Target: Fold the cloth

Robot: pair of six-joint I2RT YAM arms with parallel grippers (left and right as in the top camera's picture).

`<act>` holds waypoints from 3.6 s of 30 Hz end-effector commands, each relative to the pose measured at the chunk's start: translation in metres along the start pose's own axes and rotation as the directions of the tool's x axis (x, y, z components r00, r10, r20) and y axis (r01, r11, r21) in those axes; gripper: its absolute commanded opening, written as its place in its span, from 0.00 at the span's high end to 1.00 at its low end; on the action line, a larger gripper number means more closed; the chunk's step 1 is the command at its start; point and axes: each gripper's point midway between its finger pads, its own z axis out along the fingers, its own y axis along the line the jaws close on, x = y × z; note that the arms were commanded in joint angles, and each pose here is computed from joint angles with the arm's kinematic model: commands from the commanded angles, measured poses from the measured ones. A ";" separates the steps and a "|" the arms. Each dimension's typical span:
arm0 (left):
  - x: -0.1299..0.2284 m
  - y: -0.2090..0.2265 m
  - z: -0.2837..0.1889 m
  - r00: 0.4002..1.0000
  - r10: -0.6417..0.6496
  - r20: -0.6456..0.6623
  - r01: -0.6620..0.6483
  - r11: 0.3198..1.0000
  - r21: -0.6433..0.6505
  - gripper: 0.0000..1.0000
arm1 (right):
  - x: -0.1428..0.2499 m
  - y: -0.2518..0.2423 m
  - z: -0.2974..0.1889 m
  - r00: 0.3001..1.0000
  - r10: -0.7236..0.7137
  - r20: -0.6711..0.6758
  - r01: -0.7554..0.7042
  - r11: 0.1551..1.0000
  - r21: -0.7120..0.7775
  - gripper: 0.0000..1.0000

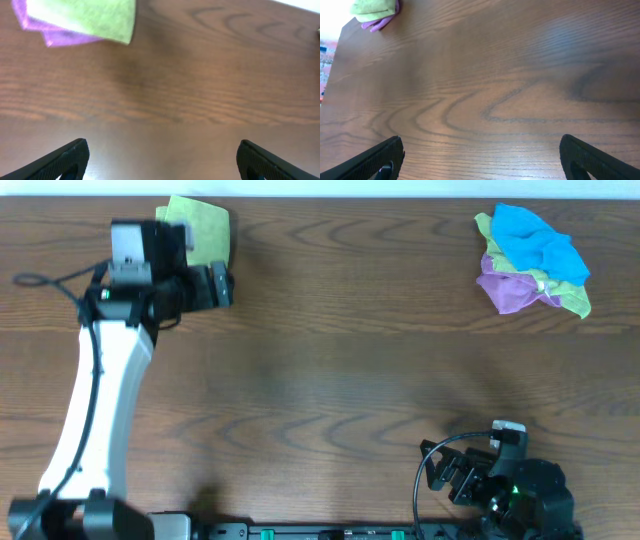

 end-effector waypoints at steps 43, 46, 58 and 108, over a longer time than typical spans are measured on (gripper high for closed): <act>0.227 0.088 -0.060 0.951 0.163 0.263 -0.079 0.950 -0.301 0.04 | -0.002 -0.002 -0.001 1.000 0.017 0.014 -0.017 1.000 0.010 0.01; 0.232 0.089 -0.059 0.951 0.189 0.245 -0.108 0.945 -0.310 0.04 | -0.002 -0.002 -0.001 1.000 0.017 0.014 -0.017 1.000 0.010 0.01; 0.253 0.094 -0.054 0.956 0.217 0.198 -0.147 0.936 -0.321 0.04 | -0.002 -0.002 -0.001 1.000 0.017 0.014 -0.017 1.000 0.010 0.01; 0.265 0.097 -0.050 0.964 0.210 0.162 -0.150 0.936 -0.320 0.05 | -0.039 -0.055 0.019 0.925 -0.352 0.147 0.293 0.903 0.314 0.01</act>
